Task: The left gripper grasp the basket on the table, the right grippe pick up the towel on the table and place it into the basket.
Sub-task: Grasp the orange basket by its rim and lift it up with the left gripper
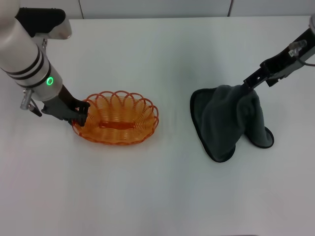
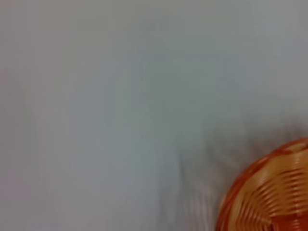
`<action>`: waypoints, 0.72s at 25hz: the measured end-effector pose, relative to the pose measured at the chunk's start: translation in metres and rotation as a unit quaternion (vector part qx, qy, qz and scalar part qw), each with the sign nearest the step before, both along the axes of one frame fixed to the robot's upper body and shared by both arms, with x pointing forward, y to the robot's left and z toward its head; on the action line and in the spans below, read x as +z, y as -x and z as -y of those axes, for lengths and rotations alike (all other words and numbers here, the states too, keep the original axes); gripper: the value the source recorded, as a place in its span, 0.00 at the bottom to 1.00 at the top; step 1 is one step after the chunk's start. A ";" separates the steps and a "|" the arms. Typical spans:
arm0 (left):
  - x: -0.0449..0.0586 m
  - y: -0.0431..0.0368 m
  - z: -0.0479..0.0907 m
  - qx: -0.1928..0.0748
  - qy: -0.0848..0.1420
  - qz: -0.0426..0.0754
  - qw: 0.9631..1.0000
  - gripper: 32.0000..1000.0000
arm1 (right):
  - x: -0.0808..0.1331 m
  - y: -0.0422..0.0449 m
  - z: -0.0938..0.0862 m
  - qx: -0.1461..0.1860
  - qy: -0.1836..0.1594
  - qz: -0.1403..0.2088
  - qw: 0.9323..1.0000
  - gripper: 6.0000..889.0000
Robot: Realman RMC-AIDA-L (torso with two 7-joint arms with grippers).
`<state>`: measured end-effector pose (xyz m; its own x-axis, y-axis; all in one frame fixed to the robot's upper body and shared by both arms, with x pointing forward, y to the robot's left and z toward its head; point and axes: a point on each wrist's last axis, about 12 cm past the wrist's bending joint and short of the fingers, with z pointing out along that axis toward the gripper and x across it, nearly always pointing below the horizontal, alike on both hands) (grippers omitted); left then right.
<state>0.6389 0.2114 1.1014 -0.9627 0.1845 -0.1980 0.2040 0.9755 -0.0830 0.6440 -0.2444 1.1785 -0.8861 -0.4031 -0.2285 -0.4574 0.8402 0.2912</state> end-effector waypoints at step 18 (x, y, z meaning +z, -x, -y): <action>0.025 -0.0016 -0.008 -0.020 0.128 -0.017 0.991 0.05 | -0.002 0.0014 0.003 -0.005 -0.002 -0.002 1.000 0.96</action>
<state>0.6405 0.2196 1.1267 -0.9629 0.1698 -0.2098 0.2339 0.9127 -0.3350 0.6427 -0.2472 1.1762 -0.8912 -0.3928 -0.2268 -0.4474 0.8435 0.2971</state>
